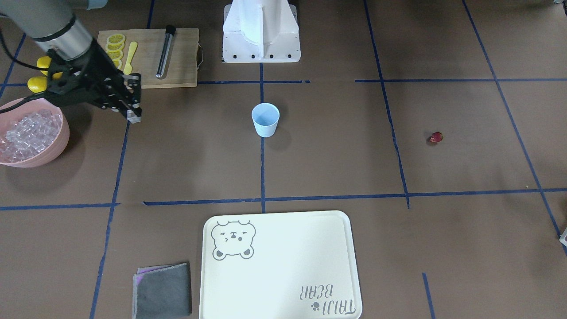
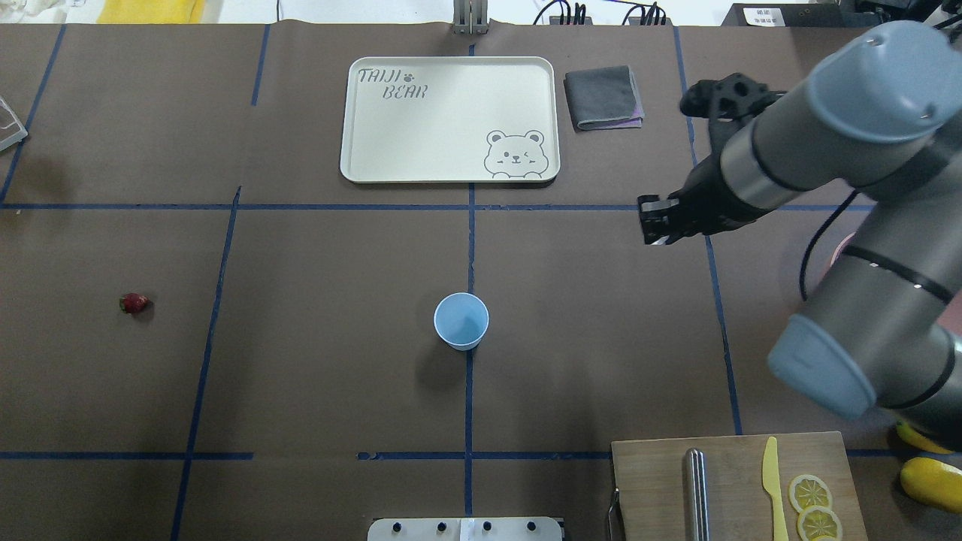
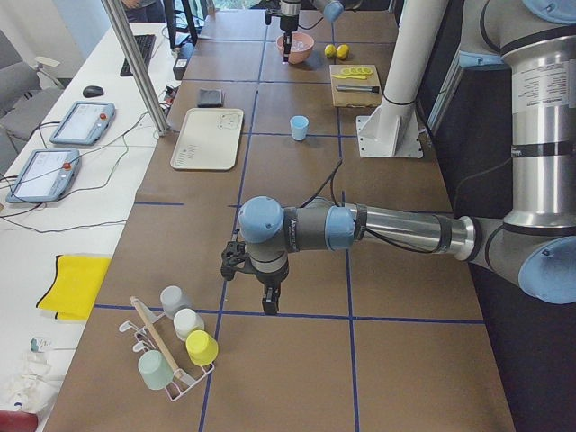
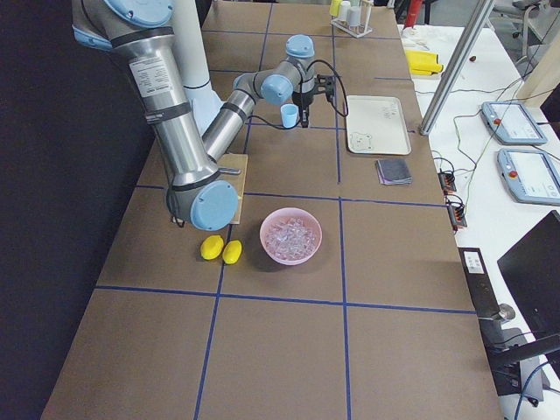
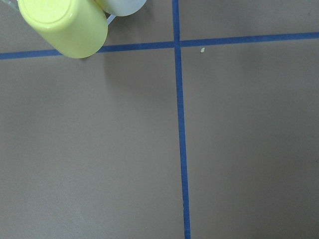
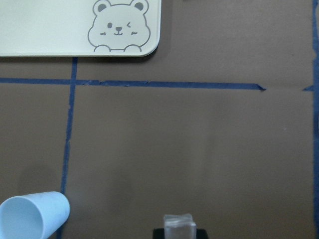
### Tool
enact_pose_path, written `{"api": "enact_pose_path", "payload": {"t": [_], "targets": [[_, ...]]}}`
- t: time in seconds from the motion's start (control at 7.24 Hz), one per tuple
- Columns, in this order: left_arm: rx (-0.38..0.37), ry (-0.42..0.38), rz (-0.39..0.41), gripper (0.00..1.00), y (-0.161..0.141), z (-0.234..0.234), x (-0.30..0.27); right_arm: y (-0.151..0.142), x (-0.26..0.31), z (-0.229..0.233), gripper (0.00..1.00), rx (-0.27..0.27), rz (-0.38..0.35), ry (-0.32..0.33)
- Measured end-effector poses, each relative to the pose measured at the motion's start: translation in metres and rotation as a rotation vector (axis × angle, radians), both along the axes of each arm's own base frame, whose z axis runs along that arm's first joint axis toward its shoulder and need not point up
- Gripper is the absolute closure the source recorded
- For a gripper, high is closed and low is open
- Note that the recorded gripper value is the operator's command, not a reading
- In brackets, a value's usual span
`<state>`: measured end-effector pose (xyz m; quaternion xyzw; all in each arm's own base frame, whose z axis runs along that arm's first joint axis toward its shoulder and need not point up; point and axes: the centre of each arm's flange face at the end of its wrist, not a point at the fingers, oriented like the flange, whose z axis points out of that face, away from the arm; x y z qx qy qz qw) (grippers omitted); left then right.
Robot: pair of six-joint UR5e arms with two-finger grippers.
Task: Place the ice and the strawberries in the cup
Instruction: 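Carry the ice with the right gripper over the blue cup and release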
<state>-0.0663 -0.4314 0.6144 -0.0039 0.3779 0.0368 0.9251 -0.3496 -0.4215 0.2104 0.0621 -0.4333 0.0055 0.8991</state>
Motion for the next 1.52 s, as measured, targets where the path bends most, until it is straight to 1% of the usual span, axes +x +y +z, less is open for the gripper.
{"api": "enact_pose_path", "payload": {"t": [0.14, 0.41, 0.83, 0.97, 1.11, 1.24, 1.52], "targets": [[0.0, 0.0, 0.0, 0.0, 0.0, 0.0, 0.0, 0.019, -0.04, -0.032, 1.0, -0.009, 0.013, 0.023], [0.001, 0.0, 0.001, 0.0, 0.0, 0.0, 0.0, 0.043, -0.116, -0.074, 1.0, -0.018, 0.051, 0.052], [0.002, 0.001, 0.003, 0.0, 0.0, 0.0, 0.001, 0.066, -0.202, -0.097, 1.0, -0.026, 0.07, 0.101], [0.002, 0.001, 0.004, 0.0, 0.0, 0.0, 0.001, 0.066, -0.219, -0.101, 0.96, -0.028, 0.077, 0.107], [0.002, 0.002, 0.004, 0.0, 0.0, -0.001, 0.002, 0.065, -0.23, -0.099, 0.38, -0.024, 0.08, 0.111], [0.001, 0.008, 0.003, 0.0, 0.0, -0.001, 0.002, 0.064, -0.236, -0.096, 0.01, -0.015, 0.077, 0.118], [-0.001, 0.02, 0.004, 0.0, 0.0, -0.001, 0.004, 0.065, -0.239, -0.091, 0.01, 0.007, 0.061, 0.128]]}}
